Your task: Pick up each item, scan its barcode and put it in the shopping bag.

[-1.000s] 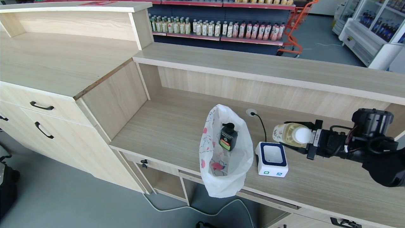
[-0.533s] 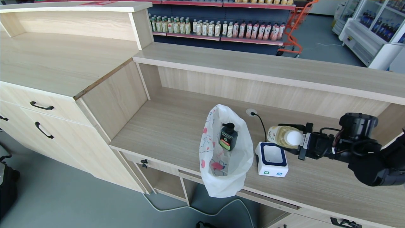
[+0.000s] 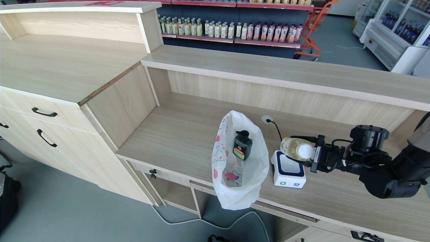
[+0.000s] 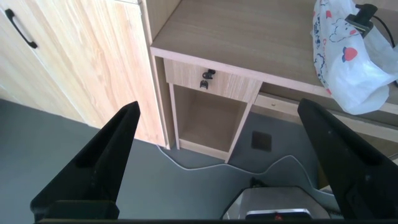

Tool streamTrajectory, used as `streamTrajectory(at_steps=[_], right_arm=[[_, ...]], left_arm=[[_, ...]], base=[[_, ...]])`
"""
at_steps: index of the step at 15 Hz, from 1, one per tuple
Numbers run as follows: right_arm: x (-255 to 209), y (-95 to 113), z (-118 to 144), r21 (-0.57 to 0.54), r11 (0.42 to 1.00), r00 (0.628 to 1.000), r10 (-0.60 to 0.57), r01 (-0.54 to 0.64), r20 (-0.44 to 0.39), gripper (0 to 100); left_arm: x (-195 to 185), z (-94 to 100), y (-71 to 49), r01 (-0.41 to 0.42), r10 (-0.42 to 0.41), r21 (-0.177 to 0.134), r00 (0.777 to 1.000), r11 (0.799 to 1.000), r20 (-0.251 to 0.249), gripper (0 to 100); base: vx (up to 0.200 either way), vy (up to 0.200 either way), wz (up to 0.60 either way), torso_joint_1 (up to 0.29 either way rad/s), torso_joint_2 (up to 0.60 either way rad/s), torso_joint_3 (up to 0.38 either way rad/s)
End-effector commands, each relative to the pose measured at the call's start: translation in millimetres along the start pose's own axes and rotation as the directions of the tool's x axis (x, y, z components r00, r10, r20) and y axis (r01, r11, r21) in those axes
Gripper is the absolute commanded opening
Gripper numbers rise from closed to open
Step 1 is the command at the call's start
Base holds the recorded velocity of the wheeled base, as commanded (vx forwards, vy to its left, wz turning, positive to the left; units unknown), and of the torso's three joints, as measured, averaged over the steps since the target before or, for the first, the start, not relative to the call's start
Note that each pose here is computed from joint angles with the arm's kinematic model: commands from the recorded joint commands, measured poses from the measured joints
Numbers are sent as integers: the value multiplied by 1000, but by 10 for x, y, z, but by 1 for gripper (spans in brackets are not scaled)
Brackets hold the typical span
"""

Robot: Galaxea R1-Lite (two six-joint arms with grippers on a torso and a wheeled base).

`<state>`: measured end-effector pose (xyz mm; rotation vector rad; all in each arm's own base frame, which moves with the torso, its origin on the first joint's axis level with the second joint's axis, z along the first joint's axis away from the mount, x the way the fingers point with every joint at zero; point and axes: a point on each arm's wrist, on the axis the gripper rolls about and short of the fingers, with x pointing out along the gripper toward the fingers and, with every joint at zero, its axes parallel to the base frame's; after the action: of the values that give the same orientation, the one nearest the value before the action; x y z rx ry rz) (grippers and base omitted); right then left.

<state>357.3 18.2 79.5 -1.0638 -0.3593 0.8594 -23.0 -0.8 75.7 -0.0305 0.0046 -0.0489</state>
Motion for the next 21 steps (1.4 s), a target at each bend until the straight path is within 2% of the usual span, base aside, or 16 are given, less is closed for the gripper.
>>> streamTrajectory(at_steps=[1, 10, 15, 21], right_arm=[[59, 66, -24, 11, 1000, 1000, 18, -18, 7, 0], [88, 30, 33, -16, 1000, 1000, 7, -7, 27, 0], [-57, -118, 162, -42, 999, 999, -26, 26, 20, 0], [-213, -38, 82, -34, 999, 999, -18, 17, -28, 0]], left_arm=[[0, -2, 0, 0, 0, 0, 1000, 1000, -1, 100], [0, -2, 0, 0, 0, 0, 1000, 1000, -1, 100], [0, 0, 0, 0, 0, 0, 1000, 1000, 1, 100], [0, 0, 0, 0, 0, 0, 1000, 1000, 1, 100]], base=[[0, 0, 0, 0, 0, 0], [0, 0, 0, 0, 0, 0], [0, 0, 0, 0, 0, 0], [0, 0, 0, 0, 0, 0]])
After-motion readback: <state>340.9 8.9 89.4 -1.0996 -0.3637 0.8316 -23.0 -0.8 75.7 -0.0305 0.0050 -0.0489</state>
